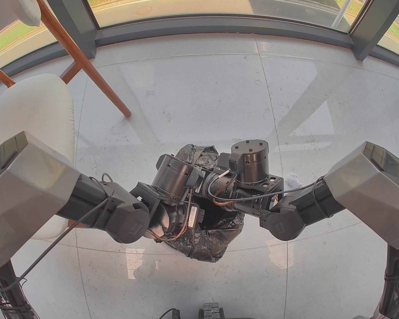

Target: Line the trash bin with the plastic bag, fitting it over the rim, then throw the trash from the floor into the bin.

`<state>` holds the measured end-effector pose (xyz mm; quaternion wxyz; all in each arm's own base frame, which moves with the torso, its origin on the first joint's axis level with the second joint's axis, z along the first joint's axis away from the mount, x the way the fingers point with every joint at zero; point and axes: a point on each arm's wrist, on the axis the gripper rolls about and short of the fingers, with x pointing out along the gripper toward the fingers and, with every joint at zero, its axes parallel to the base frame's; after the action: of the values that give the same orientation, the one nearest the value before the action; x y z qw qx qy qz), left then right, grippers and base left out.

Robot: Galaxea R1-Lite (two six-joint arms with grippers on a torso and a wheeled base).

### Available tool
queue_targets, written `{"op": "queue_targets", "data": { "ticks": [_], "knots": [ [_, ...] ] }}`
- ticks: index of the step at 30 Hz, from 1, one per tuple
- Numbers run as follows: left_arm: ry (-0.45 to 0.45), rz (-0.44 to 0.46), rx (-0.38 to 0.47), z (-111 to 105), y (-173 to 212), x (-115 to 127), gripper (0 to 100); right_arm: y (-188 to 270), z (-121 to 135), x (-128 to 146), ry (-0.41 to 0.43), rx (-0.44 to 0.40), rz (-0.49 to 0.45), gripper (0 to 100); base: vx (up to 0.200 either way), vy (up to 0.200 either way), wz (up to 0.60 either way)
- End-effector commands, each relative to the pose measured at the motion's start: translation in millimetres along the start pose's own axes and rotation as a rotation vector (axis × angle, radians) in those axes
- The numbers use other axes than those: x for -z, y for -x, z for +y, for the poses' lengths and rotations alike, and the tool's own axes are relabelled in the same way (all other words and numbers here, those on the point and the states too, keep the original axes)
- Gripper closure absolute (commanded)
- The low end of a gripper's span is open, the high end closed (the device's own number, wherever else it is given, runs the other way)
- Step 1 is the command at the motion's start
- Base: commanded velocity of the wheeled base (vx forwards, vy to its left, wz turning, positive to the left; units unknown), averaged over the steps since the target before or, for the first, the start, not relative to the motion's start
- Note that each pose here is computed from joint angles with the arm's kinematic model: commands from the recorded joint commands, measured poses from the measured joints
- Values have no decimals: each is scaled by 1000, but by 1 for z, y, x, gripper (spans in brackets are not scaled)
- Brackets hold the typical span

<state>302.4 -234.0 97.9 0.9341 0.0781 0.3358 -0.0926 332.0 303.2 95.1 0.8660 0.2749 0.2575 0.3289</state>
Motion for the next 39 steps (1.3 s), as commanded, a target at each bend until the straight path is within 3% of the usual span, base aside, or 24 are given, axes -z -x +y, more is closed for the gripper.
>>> {"op": "queue_targets", "data": {
  "ticks": [1, 9, 10, 13, 14, 32, 39],
  "knots": [
    [-1, 2, 0, 0, 0, 1, 100, 0, 0, 1, 0, 1, 2, 100, 0, 0, 0],
    [2, -5, 9, 0, 0, 2, 100, 1, -3, 6, 11, 12, 17, 100, 0, 0, 0],
    [3, -5, 8, 0, 0, 1, 100, 1, -4, 7, 13, 14, 19, 0, 0, 0, 0],
    [4, -5, 10, 0, 0, 2, 100, 3, -3, 5, 8, 10, 10, 0, 0, 0, 0],
    [233, -37, -151, 93, 14, -15, 100, 53, -29, -29, -31, 123, -61, 0, 0, 0, 0],
    [206, -34, -115, 76, 17, -12, 100, 53, -29, -28, -63, 122, -63, 0, 0, 0, 0],
    [170, 12, -104, 69, 19, 4, 100, 52, -30, -28, -61, 125, -64, 0, 0, 0, 0]
  ]
}}
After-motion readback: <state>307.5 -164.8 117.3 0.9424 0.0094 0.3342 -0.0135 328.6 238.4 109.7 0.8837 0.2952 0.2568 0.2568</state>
